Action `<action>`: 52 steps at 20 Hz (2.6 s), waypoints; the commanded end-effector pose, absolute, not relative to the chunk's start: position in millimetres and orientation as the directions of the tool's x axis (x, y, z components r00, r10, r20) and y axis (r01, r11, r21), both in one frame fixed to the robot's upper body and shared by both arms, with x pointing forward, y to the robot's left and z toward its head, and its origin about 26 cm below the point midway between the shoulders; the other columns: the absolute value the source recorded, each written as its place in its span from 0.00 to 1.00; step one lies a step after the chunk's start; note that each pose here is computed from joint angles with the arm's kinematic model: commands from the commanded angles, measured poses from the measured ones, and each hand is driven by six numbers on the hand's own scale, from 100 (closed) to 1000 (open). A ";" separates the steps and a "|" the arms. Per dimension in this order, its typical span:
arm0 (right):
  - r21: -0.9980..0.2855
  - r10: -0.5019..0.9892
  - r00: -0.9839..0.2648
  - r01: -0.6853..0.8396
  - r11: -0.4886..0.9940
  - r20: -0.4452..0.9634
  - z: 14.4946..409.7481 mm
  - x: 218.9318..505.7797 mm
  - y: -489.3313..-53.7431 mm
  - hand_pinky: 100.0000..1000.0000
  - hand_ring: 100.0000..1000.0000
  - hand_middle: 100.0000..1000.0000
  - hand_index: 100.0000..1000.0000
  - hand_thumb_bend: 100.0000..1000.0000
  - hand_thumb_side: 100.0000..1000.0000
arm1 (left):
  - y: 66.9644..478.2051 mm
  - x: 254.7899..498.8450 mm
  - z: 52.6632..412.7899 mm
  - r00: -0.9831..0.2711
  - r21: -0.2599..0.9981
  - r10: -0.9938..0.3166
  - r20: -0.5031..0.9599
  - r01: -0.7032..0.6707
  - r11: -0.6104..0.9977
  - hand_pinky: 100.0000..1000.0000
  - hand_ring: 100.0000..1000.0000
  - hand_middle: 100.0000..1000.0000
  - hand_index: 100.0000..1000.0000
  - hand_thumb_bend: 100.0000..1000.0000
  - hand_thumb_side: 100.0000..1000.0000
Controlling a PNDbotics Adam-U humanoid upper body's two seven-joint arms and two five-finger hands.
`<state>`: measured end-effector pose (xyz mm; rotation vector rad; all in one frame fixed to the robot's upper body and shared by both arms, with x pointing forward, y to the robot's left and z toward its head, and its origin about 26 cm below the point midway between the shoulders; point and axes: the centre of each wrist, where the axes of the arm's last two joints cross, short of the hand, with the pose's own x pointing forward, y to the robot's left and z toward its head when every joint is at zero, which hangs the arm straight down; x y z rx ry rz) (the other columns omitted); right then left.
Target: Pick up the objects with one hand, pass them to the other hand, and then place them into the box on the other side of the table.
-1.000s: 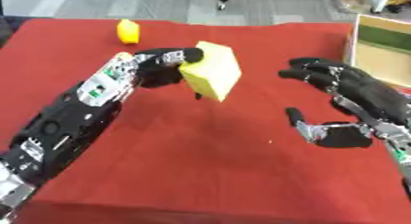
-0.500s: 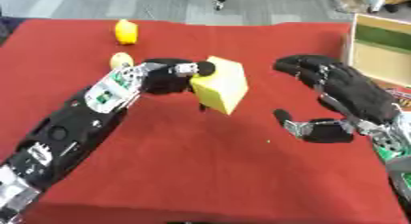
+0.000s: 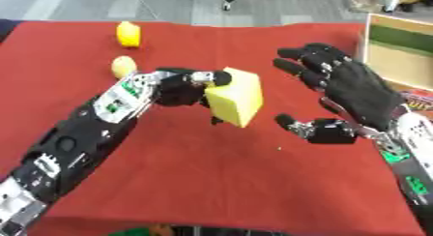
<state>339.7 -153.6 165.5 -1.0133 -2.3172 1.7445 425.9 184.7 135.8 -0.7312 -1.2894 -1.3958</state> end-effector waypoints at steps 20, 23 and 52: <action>-0.854 0.472 -0.784 0.508 0.114 -0.403 172.3 340.8 -144.2 0.88 0.83 0.88 0.90 0.30 0.29 | 152.2 431.1 144.3 -0.265 0.297 -0.265 0.927 0.950 0.090 0.69 0.40 0.34 0.53 0.00 0.88; -0.855 0.476 -0.784 0.506 0.118 -0.398 171.6 341.4 -144.2 0.88 0.82 0.86 0.85 0.26 0.25 | 147.8 430.2 143.6 -0.263 0.294 -0.263 0.928 0.952 0.082 0.69 0.41 0.34 0.53 0.00 0.89; -0.851 0.634 -0.734 0.475 0.225 -0.242 162.5 351.8 -170.4 0.85 0.79 0.72 0.52 0.00 0.00 | 218.4 440.0 184.9 -0.392 0.448 -0.266 0.880 0.873 0.194 0.74 0.53 0.50 0.73 0.34 1.00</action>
